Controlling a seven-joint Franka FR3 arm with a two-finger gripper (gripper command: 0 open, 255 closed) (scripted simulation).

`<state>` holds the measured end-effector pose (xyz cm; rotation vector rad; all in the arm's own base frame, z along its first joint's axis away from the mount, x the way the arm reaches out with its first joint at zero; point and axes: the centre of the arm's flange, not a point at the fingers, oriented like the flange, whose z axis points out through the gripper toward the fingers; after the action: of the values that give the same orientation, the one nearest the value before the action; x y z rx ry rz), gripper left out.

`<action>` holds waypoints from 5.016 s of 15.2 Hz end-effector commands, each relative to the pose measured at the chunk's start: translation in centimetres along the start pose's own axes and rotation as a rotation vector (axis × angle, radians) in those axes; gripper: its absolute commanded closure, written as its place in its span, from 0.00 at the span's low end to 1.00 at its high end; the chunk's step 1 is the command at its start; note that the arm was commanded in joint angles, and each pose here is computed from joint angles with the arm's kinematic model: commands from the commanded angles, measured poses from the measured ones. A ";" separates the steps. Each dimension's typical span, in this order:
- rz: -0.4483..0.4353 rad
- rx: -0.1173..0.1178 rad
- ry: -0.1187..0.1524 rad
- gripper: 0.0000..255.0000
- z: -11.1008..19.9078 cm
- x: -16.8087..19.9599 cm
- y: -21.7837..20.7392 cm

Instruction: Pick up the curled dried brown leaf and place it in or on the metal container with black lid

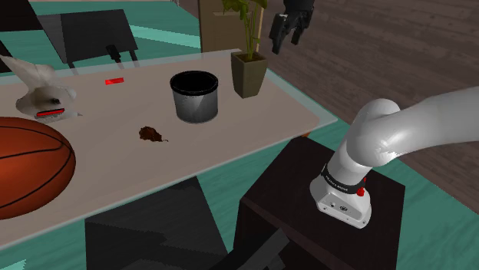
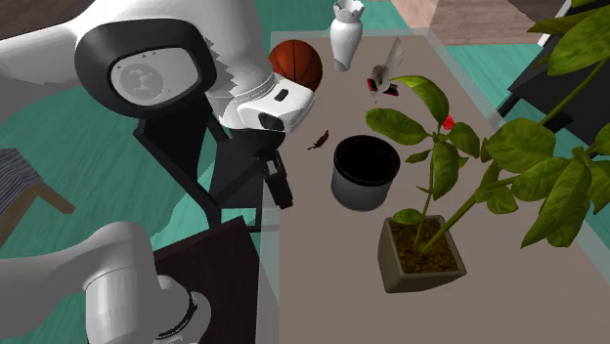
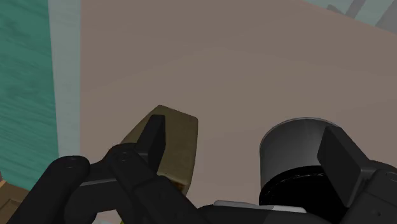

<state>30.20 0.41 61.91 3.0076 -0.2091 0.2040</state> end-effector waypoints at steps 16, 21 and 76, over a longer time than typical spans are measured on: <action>-0.045 0.012 0.002 0.00 10.3 7.4 -15.0; -0.060 0.016 0.003 0.00 13.7 9.7 -20.1; -0.117 0.032 0.006 1.00 25.4 18.7 -39.5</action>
<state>57.46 33.58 34.71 3.0380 -0.0302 0.2078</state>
